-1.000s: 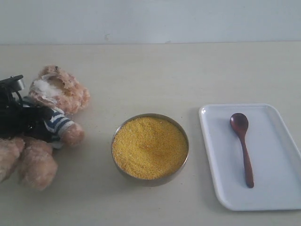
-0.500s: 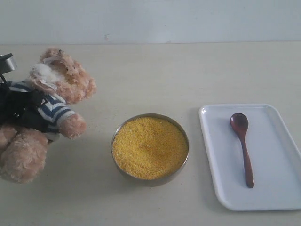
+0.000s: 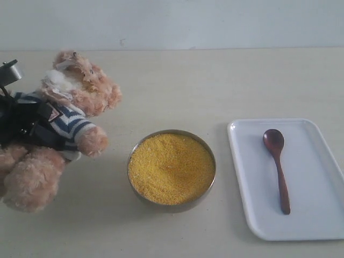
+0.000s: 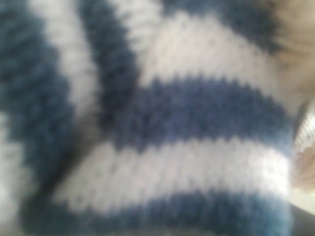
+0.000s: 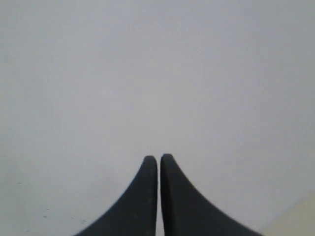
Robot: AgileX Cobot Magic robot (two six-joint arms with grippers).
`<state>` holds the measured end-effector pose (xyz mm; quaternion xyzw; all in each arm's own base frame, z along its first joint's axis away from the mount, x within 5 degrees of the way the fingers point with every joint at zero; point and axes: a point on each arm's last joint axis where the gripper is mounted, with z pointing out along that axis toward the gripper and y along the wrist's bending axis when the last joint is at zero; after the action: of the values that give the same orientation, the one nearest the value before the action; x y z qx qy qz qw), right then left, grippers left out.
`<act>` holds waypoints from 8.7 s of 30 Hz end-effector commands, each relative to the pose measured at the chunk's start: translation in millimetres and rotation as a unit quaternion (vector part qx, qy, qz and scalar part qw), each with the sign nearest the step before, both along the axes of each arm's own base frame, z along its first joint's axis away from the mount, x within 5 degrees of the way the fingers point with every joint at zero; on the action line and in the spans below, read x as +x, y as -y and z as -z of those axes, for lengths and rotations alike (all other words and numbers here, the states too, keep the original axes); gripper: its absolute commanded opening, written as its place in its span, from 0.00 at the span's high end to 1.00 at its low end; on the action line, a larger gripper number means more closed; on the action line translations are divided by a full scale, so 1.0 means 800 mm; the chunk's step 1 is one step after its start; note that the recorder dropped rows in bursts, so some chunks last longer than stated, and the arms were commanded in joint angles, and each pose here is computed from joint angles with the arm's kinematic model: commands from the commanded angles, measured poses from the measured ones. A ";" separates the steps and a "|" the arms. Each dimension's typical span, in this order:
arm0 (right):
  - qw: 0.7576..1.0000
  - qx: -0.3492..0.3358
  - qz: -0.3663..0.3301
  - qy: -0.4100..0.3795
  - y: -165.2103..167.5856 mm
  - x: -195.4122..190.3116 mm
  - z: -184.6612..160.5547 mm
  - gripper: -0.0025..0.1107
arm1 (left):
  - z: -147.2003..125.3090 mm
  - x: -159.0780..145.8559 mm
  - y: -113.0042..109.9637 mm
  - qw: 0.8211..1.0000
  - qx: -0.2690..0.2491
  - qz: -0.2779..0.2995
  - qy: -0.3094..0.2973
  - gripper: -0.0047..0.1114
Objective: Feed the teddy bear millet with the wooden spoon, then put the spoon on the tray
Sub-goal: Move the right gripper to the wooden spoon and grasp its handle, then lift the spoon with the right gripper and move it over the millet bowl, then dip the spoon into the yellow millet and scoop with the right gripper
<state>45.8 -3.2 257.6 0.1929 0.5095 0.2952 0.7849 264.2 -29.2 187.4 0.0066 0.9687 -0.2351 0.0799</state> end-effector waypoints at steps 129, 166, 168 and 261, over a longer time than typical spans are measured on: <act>0.222 -0.936 -0.054 -0.268 -0.323 0.107 0.099 0.98 | -0.005 0.010 -0.001 0.998 0.005 -0.023 0.050 0.93; 0.145 -0.953 -0.048 -0.260 -0.303 0.132 0.104 0.98 | -0.005 0.010 -0.001 0.998 0.005 -0.022 0.051 0.93; 0.139 -0.954 -0.052 -0.260 -0.303 0.132 0.104 0.98 | -0.005 0.010 -0.001 0.998 0.005 -0.022 0.051 0.93; 0.208 -0.778 -0.344 -0.482 -0.306 0.176 0.076 0.98 | -0.006 0.011 0.001 0.998 -0.002 -0.019 0.056 0.93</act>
<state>181.5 247.1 195.3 -0.6246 0.7587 -0.1844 -0.0178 273.6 -27.7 188.8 0.0016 0.9647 -0.2277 0.1325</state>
